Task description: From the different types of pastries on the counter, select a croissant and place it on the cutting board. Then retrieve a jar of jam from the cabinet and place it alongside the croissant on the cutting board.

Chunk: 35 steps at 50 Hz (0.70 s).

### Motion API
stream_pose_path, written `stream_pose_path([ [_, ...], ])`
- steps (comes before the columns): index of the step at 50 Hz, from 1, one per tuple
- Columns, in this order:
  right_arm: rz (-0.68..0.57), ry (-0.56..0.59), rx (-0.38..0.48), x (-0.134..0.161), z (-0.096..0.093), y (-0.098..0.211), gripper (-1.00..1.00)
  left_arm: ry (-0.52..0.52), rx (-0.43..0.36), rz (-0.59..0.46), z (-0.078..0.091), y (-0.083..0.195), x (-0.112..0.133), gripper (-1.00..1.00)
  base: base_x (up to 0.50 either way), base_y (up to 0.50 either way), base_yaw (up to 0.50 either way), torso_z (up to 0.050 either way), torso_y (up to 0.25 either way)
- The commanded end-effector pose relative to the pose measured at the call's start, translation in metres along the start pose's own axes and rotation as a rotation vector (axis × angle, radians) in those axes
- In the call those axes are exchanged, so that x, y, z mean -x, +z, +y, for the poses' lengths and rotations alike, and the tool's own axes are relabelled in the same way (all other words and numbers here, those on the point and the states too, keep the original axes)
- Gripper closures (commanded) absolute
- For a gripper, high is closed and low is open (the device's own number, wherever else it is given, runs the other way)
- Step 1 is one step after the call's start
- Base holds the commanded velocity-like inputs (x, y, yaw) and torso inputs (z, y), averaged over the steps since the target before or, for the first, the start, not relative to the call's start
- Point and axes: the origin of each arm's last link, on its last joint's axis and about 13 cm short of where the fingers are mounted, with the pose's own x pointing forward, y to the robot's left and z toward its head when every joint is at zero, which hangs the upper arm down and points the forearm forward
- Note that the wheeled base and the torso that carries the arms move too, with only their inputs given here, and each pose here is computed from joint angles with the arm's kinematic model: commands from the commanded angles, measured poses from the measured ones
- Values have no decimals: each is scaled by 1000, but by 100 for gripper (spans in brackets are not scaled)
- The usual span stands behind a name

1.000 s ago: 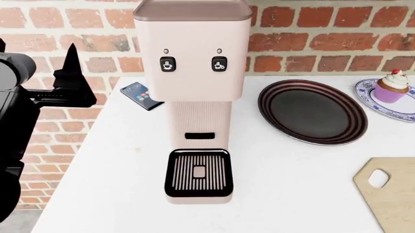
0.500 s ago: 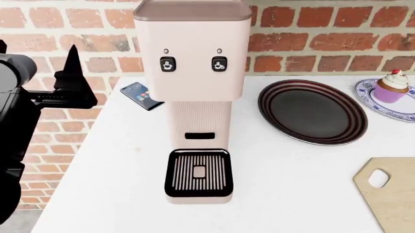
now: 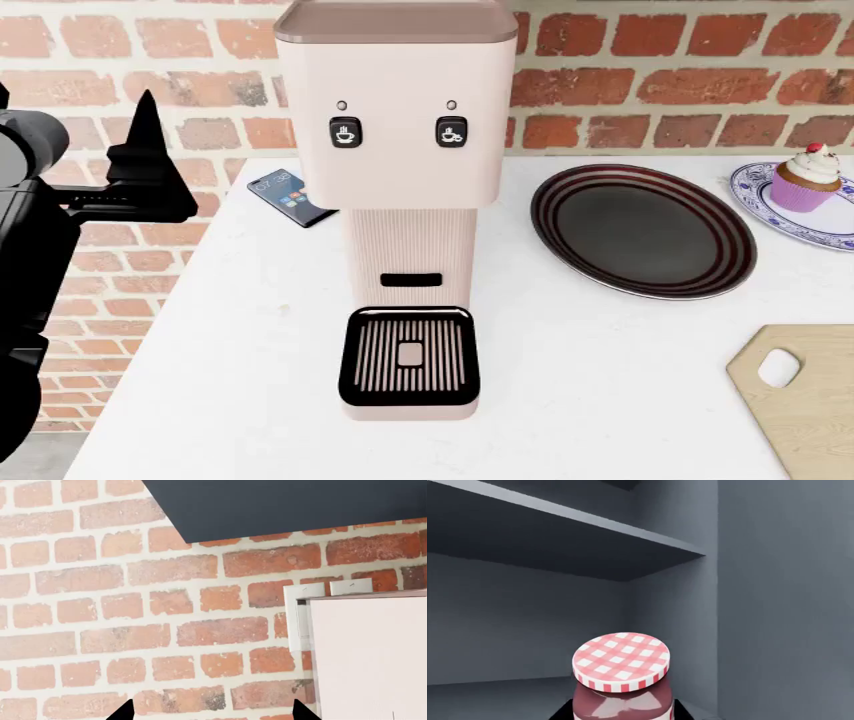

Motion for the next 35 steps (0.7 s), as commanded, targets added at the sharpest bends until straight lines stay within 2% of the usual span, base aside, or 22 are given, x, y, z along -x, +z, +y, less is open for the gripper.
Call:
stream_pose_path([
  [1,60,-77,78,4,-16,-1,100,-45,-33,106,-5,-18,10,-100,0,0,7,0,0],
  [15,150,-130,128,16,-25,-20,100,-45,-32,106,-5,-19,10,-100,-1,7,6,0,0],
  [35,269,-300,207,24,-37,-59,100,-43,-32,107,-5,-20,9,-100,0,8,7,0,0],
])
